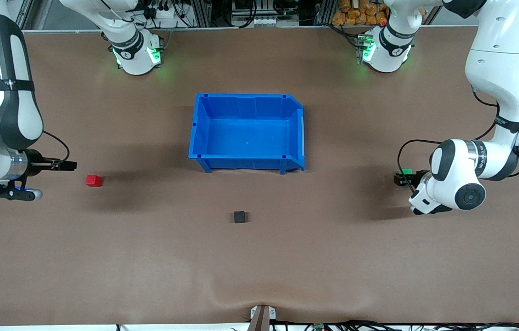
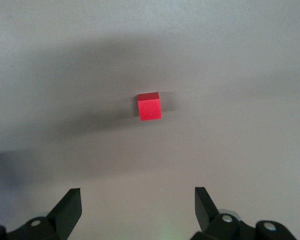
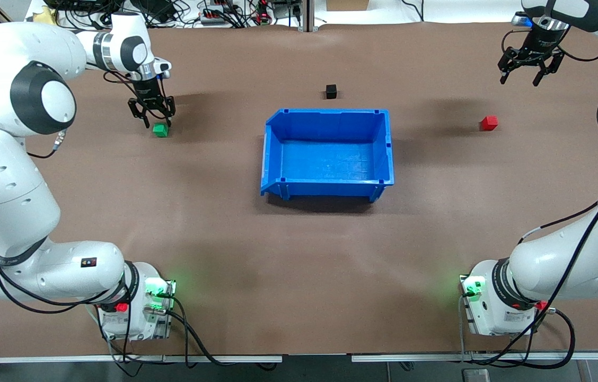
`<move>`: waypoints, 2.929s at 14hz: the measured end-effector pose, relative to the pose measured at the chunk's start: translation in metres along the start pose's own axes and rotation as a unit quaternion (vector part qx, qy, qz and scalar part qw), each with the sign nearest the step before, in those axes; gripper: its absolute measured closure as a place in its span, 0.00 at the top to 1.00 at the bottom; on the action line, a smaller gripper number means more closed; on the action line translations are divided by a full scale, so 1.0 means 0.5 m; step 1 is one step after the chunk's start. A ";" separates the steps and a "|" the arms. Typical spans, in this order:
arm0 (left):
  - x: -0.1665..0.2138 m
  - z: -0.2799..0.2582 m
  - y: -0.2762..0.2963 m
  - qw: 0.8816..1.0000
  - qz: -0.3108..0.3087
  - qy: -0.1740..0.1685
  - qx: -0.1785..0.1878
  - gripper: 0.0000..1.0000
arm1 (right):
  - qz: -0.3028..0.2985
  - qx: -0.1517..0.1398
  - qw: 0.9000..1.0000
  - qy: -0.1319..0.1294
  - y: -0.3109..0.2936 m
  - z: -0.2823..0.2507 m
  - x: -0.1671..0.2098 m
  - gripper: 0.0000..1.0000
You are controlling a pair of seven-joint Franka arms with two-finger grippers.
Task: Attach green and red cubes to black cube
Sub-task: 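Close the left gripper on the green cube while the right gripper lowers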
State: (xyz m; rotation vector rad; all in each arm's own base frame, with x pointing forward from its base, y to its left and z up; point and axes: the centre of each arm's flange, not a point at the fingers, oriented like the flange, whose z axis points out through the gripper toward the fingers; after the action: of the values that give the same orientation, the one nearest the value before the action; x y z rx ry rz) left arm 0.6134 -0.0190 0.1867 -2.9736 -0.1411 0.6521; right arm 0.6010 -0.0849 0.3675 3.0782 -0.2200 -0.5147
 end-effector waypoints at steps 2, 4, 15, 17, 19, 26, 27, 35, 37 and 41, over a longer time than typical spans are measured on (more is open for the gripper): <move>0.000 0.000 0.000 1.000 0.002 0.001 0.000 0.75 | 0.001 0.000 1.000 -0.002 0.002 0.014 0.001 1.00; 0.001 0.000 0.000 1.000 0.014 0.002 0.000 0.74 | 0.004 0.001 1.000 -0.001 0.010 0.021 0.003 1.00; 0.002 -0.001 0.000 1.000 0.019 0.005 -0.001 0.66 | 0.010 0.000 1.000 0.020 0.025 0.118 0.048 1.00; 0.003 0.001 0.001 1.000 0.019 0.005 -0.001 0.65 | 0.009 0.000 1.000 0.024 0.024 0.138 0.054 1.00; 0.005 0.009 0.002 1.000 0.020 0.002 -0.001 0.64 | 0.009 0.000 1.000 0.026 0.022 0.146 0.057 1.00; 0.009 0.019 0.003 1.000 0.020 0.000 -0.002 0.56 | 0.009 -0.002 1.000 0.020 0.021 0.199 0.076 1.00; 0.009 0.019 0.003 1.000 0.020 0.001 -0.002 0.55 | 0.009 -0.003 1.000 0.022 0.021 0.205 0.079 1.00; 0.010 0.022 0.004 1.000 0.020 0.000 -0.002 0.40 | 0.001 -0.005 0.999 0.043 0.012 0.262 0.100 1.00; 0.010 0.022 0.004 1.000 0.020 0.000 -0.002 0.40 | -0.004 -0.006 0.999 0.053 0.012 0.283 0.099 1.00; 0.009 0.022 0.004 1.000 0.020 0.000 -0.002 0.40 | -0.007 -0.006 0.999 0.050 0.012 0.306 0.097 1.00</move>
State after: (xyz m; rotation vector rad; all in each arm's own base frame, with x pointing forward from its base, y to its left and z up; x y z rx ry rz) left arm 0.6133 -0.0197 0.1747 -2.9873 -0.0817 0.6572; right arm 0.5962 -0.0959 0.2075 3.0849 -0.1925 -0.3582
